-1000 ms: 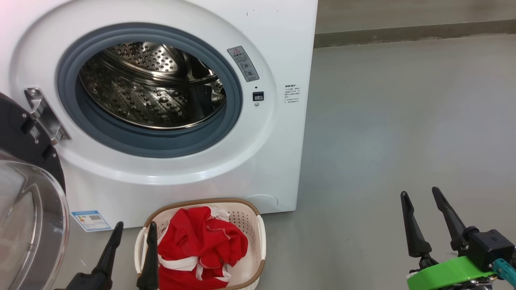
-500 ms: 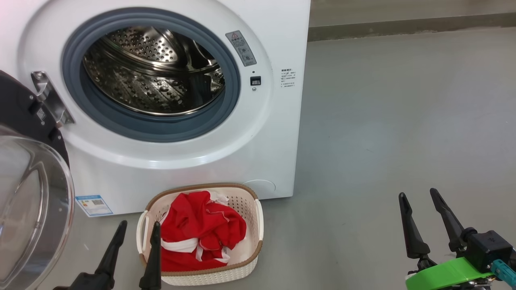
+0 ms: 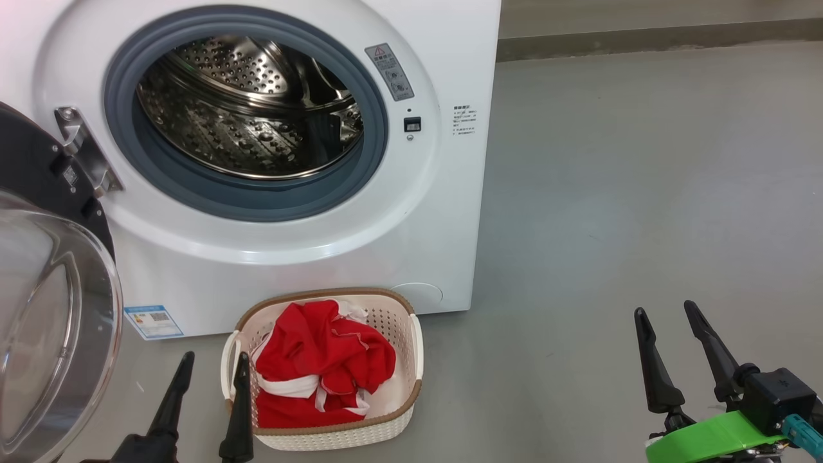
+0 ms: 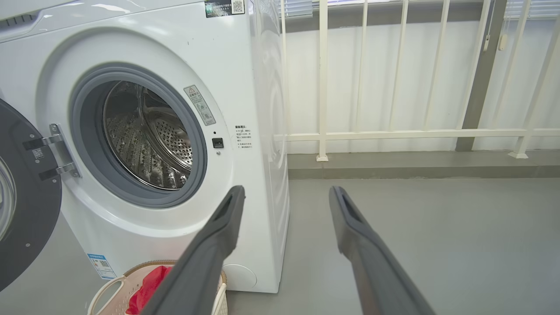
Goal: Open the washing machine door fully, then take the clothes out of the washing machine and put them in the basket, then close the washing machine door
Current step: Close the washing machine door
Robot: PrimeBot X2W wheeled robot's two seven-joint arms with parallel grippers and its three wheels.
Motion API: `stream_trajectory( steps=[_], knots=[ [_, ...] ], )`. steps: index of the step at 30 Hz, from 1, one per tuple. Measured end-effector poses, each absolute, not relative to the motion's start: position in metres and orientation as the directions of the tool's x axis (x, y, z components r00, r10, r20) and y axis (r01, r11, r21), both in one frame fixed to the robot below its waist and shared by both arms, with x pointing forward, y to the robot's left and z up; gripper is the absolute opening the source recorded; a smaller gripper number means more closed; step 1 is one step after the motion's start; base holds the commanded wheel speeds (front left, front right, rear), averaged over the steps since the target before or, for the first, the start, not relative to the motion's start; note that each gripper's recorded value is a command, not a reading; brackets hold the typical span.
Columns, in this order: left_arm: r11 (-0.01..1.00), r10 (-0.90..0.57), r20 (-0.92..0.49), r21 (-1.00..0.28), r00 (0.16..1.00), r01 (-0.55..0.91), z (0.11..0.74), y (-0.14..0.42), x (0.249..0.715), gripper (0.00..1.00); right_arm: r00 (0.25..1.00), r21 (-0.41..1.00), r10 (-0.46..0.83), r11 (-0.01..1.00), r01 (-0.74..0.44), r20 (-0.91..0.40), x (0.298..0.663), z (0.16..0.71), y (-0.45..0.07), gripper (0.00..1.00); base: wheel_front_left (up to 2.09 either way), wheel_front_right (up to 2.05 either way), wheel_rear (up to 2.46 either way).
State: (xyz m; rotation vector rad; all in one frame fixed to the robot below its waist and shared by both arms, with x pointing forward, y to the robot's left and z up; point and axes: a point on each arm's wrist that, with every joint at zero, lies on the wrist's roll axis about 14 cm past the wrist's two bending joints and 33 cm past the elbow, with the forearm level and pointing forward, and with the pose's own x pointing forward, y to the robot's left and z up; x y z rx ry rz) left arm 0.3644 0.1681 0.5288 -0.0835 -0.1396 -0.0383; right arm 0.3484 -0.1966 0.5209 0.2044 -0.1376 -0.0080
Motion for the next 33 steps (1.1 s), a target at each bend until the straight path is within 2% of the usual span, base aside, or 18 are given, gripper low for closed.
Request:
stream_trajectory(
  steps=[15, 27, 33],
  knots=[
    [0.998, 0.043, 0.165, -0.054, 0.985, -0.034, 0.538, 0.192, 0.356, 1.0, 0.99, 0.208, 0.036, 0.976, -0.064, 0.136, 0.362, 0.521, -0.177, 1.0, 0.0, 0.0, 0.0],
    [0.978, 0.21, 0.209, -0.055, 0.955, -0.203, 0.555, 0.238, 0.329, 1.0, 0.974, 0.205, 0.166, 0.959, -0.196, 0.154, 0.382, 0.527, -0.133, 1.0, 0.0, 0.0, 0.0],
    [0.958, 0.286, 0.187, -0.057, 0.94, -0.28, 0.552, 0.258, 0.308, 1.0, 0.956, 0.203, 0.245, 0.94, -0.274, 0.158, 0.39, 0.529, -0.104, 1.0, 0.0, 0.0, 0.0]
  ],
)
